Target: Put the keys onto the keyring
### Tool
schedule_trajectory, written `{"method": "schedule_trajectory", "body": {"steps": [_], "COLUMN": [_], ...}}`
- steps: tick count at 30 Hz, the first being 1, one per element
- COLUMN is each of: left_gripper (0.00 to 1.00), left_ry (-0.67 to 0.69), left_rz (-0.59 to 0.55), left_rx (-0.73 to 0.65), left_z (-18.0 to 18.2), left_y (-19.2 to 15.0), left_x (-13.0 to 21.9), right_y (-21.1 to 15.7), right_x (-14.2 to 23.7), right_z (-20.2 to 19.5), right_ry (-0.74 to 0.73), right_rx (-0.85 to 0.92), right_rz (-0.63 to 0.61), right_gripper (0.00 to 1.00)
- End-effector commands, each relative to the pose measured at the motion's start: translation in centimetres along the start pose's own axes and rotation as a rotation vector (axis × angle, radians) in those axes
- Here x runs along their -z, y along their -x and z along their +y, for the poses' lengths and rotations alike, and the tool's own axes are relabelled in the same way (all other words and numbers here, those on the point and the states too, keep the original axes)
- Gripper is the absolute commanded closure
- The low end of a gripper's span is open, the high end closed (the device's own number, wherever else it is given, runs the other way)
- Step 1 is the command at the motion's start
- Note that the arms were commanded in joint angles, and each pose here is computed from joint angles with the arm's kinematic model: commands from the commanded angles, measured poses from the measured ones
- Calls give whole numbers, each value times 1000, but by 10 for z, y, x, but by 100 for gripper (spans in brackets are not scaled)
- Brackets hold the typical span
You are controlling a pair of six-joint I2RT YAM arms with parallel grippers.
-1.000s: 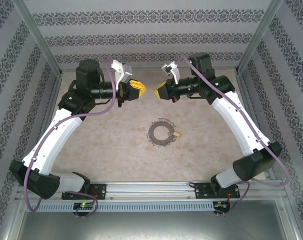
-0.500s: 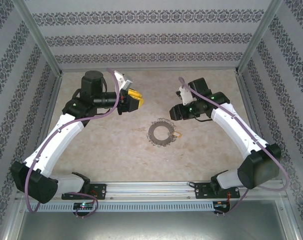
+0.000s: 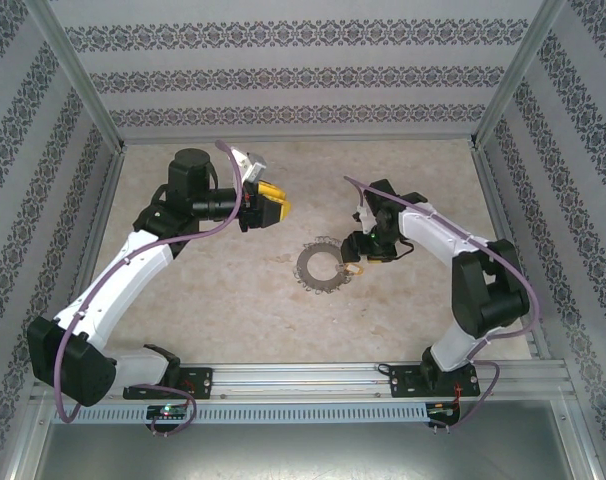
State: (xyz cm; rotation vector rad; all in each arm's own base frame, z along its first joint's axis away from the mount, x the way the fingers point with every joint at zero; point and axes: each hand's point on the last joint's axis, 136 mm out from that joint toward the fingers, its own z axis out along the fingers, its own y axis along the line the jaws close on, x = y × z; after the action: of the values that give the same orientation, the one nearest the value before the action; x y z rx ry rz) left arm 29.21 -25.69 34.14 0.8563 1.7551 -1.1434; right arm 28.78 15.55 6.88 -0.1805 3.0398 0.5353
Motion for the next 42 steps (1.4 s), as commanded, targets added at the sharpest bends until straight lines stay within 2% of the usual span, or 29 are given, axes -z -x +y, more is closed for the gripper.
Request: {"method": "schedule_trajectory", "body": {"steps": [1, 8, 21, 29, 36, 42], "left_gripper": [57, 53, 50, 50, 50, 50], "left_ry": [-29, -15, 79, 87, 88, 101], "left_rz": [-61, -61, -24, -30, -26, -36], "left_rx": [-30, 3, 90, 103, 110, 118], "left_z": [-5, 5, 38, 45, 51, 54], "left_y": [16, 9, -11, -14, -12, -9], "left_x": [4, -3, -15, -19, -22, -19], "right_y": [7, 9, 2, 7, 16, 4], "right_x": [-6, -12, -32, -34, -40, -42], "right_z": [-7, -13, -13, -20, -8, -4], "right_ry": [-16, -29, 6, -10, 35, 34], "right_rx": [-26, -50, -72, -64, -44, -29], "right_rz": [-9, -28, 35, 55, 69, 100], "right_gripper": [31, 28, 27, 27, 28, 29]}}
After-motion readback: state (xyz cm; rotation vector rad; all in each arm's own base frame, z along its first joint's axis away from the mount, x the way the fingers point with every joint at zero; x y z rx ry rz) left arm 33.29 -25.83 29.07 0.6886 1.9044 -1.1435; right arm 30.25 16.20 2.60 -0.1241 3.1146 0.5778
